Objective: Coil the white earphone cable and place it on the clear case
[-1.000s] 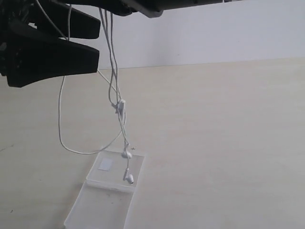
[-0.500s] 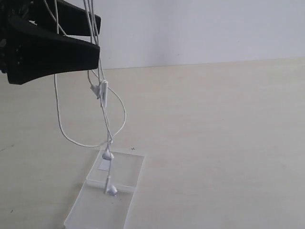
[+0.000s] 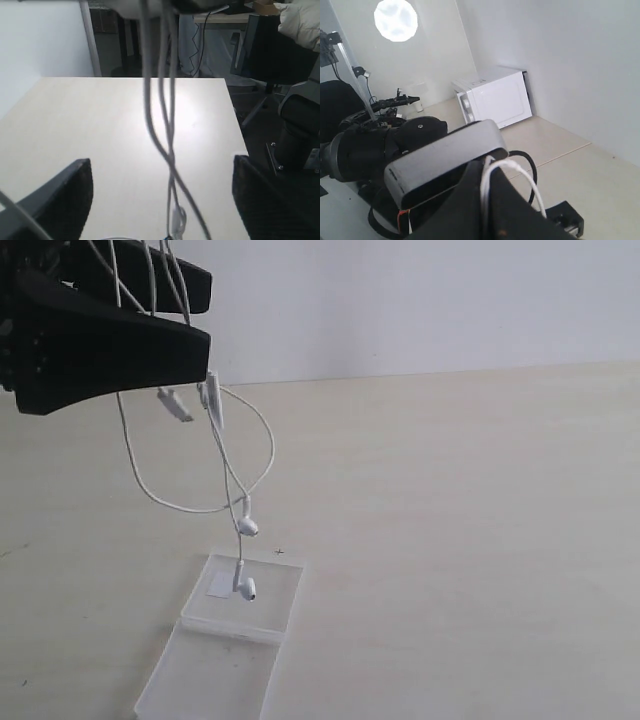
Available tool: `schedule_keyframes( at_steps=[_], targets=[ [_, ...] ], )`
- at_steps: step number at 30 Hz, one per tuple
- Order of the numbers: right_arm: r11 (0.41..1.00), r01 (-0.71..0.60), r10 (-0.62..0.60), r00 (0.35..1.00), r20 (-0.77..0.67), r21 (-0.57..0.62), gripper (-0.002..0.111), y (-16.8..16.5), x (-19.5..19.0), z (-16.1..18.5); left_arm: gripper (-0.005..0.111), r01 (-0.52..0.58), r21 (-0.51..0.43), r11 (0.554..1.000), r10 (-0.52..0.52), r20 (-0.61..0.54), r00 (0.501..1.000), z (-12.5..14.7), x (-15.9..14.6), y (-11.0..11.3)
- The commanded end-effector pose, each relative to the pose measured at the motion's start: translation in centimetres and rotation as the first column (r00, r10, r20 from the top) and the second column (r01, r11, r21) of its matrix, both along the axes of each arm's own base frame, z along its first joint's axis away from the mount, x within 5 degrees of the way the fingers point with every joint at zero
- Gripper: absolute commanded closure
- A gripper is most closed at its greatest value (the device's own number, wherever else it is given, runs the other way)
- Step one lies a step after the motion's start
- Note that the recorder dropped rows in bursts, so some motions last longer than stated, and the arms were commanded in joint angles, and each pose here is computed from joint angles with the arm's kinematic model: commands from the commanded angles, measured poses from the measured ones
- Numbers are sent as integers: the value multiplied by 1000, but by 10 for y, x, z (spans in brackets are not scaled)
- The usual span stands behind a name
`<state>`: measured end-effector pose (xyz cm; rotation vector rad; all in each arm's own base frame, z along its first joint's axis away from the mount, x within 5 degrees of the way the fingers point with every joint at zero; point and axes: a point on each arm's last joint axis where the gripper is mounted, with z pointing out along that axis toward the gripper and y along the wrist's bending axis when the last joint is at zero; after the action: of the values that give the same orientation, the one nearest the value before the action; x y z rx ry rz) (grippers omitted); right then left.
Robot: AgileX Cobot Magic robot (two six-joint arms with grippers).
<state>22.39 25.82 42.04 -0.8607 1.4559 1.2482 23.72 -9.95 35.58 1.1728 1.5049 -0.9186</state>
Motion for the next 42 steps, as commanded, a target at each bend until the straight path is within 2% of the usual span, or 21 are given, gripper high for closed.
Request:
schedule_keyframes(
  at_steps=[1, 8, 15, 17, 21, 24, 26, 38, 40, 42],
  targets=[
    [999, 5, -6, 1000, 8, 53, 108, 0, 0, 7, 33, 1, -20, 1000, -2, -16, 1000, 0, 0, -2],
    [997, 11, -11, 1000, 8, 72, 108, 0, 1, 9, 33, -17, -109, 994, 13, -38, 999, -8, -2, -3],
    [997, 11, -11, 1000, 8, 72, 108, 0, 1, 9, 34, -22, -121, 992, 16, -47, 999, -9, -2, -3],
    [997, 11, -11, 1000, 10, 71, 108, 0, 1, 9, 40, -22, -121, 992, 16, -47, 999, -9, -2, -3],
    [997, 11, -12, 1000, 10, 75, 108, 0, 1, 9, 64, -22, -120, 993, 16, -49, 999, -9, -2, -3],
    [996, 13, -13, 1000, 7, 85, 108, -1, 1, 10, 76, -23, -119, 993, 16, -54, 998, -10, 0, -3],
    [996, 13, -13, 1000, 7, 85, 108, -1, 1, 10, 80, -23, -119, 993, 16, -61, 998, -12, 1, -3],
    [997, 12, -13, 1000, 10, 81, 108, 0, 1, 10, 81, -32, -123, 992, 19, -104, 994, -17, 6, -4],
    [997, 16, -17, 1000, 11, 79, 108, -1, 1, 10, 88, -32, -121, 992, 19, -107, 994, -18, 6, -4],
    [997, 21, -22, 1000, 17, 71, 108, -1, 2, 9, 101, -30, -115, 993, 18, -109, 994, -18, 6, -4]
  ],
)
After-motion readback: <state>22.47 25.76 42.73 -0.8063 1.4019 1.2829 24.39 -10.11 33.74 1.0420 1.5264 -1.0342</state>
